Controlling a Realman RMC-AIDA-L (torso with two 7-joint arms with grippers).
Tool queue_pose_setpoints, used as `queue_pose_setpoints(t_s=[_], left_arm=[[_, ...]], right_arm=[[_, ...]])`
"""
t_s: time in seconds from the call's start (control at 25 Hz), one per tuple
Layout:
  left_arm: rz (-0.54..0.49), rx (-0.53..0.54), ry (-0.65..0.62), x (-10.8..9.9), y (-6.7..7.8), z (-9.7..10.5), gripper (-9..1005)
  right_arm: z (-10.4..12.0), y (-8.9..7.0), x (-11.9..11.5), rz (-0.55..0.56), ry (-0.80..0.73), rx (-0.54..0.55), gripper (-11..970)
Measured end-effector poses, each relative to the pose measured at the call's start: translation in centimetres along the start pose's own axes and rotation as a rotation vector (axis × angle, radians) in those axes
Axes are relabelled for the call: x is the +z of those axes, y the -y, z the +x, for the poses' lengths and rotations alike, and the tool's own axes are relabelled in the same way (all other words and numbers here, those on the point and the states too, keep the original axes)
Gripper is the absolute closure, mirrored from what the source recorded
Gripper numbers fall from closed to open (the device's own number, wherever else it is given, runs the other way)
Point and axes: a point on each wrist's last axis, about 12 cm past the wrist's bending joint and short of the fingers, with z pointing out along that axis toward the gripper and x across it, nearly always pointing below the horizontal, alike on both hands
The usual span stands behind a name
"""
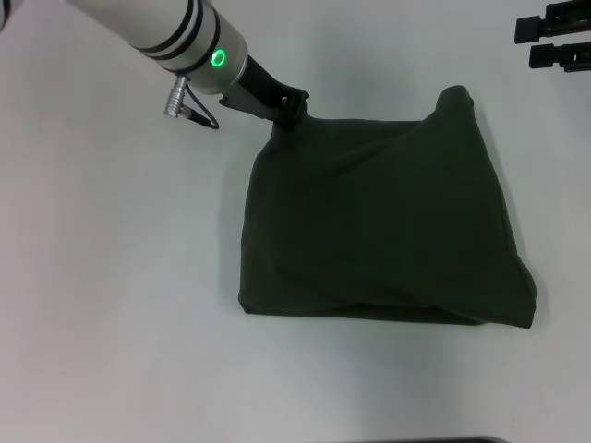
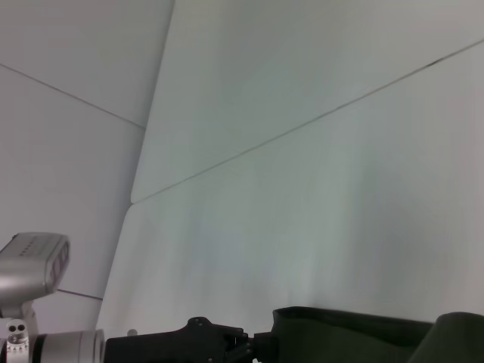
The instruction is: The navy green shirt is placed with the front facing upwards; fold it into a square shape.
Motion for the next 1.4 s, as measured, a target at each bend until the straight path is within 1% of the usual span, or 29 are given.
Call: queue_pose_setpoints(t_s=[0.12,0.28,0.44,0.6,1.16,1.28,1.4], left_arm=[[-0.002,-0.005,0.005,-0.1,-0.2,0.0,997],[-0.012,-0.023,0.007,-0.3,-0.7,0.0,981],[-0.038,-0.051,0.011,-0.7,-1.8,0.2,966],[-0.042,-0.071,0.026,-1.2,-2.5,0.3,950],[-0.056,-0.098,0.042,-1.6,-3.4,0.4,895],[-0.055,-0.094,0.044,-1.6,-3.4,0.5,883],[-0.046,-0.076,0.044,-1.5,-3.1,0.6,871]], right_arm=[[0.0,0.0,0.0,0.000,0.001,0.000,363],[0.0,0.0,0.0,-0.001,0.001,0.001,363],[0.0,0.0,0.0,-0.002,0.000,0.001,362],[0.0,0.0,0.0,-0.002,0.000,0.001,362],[0.0,0.0,0.0,-0.003,-0.001,0.001,363],[0.0,0.0,0.0,-0.003,-0.001,0.001,361],[0.0,0.0,0.1,-0.003,-0.001,0.001,362]])
